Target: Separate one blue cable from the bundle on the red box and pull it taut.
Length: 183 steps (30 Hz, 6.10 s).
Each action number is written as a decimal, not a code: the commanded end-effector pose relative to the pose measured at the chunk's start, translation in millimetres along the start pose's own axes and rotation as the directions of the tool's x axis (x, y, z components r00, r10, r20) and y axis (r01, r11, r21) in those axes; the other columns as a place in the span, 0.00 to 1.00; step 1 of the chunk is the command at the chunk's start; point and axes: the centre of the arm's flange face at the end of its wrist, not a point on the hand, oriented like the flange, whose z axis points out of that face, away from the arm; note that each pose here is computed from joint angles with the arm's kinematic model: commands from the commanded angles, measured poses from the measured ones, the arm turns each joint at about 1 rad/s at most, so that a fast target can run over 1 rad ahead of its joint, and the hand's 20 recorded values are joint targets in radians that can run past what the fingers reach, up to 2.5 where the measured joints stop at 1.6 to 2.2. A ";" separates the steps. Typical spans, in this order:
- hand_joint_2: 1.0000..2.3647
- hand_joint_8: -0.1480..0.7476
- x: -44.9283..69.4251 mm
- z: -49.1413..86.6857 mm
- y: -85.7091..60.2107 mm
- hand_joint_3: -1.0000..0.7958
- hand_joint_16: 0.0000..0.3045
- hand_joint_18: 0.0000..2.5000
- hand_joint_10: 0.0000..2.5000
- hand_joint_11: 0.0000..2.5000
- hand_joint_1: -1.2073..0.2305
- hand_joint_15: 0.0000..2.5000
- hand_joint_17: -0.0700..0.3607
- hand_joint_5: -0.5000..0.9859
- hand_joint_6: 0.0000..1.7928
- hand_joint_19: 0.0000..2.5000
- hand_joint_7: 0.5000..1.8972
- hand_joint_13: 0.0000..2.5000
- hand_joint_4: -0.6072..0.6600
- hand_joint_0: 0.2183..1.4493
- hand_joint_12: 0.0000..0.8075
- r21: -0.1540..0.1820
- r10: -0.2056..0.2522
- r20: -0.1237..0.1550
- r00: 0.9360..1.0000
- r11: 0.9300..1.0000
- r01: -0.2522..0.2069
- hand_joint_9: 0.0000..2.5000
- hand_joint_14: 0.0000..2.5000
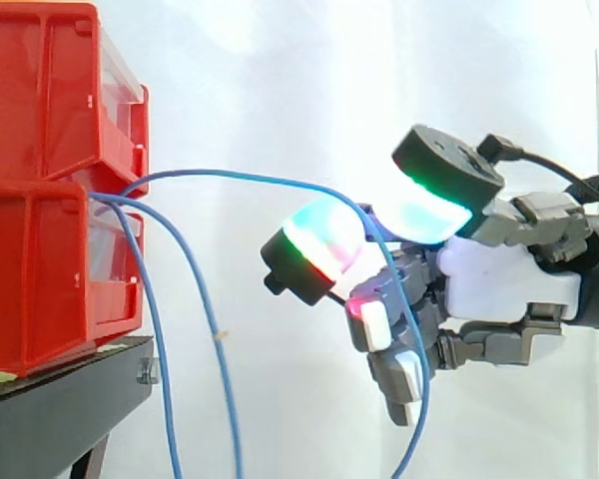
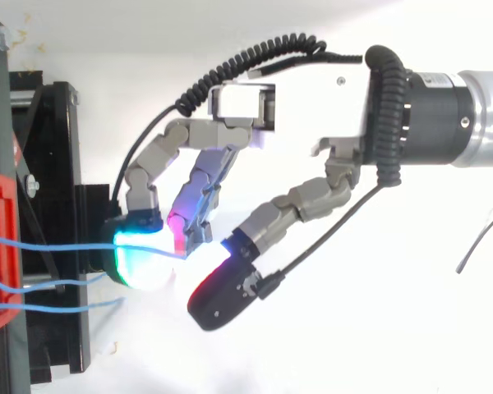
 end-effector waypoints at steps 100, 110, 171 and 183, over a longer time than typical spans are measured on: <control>0.01 0.47 -10.4 -13.5 -5.7 0.53 0.18 0.42 0.01 0.20 0.23 0.27 0.45 0.31 0.52 0.25 0.19 0.46 0.46 0.33 0.50 0.167 0.173 0.065 0.983 0.969 -0.181 0.46 0.01; 0.01 0.48 -8.0 -12.9 -6.2 0.53 0.18 0.42 0.01 0.20 0.23 0.26 0.45 0.31 0.52 0.25 0.19 0.46 0.46 0.33 0.50 0.167 0.167 0.061 0.984 0.970 -0.175 0.46 0.01; 0.01 0.46 -7.8 -13.3 -6.9 0.52 0.18 0.42 0.01 0.20 0.23 0.27 0.45 0.31 0.52 0.26 0.18 0.47 0.46 0.32 0.49 0.169 0.164 0.060 0.985 0.971 -0.172 0.46 0.01; 0.01 0.46 -7.0 -13.2 -5.5 0.52 0.18 0.43 0.01 0.20 0.23 0.27 0.45 0.31 0.52 0.26 0.18 0.47 0.46 0.32 0.49 0.167 0.164 0.059 0.985 0.971 -0.172 0.46 0.01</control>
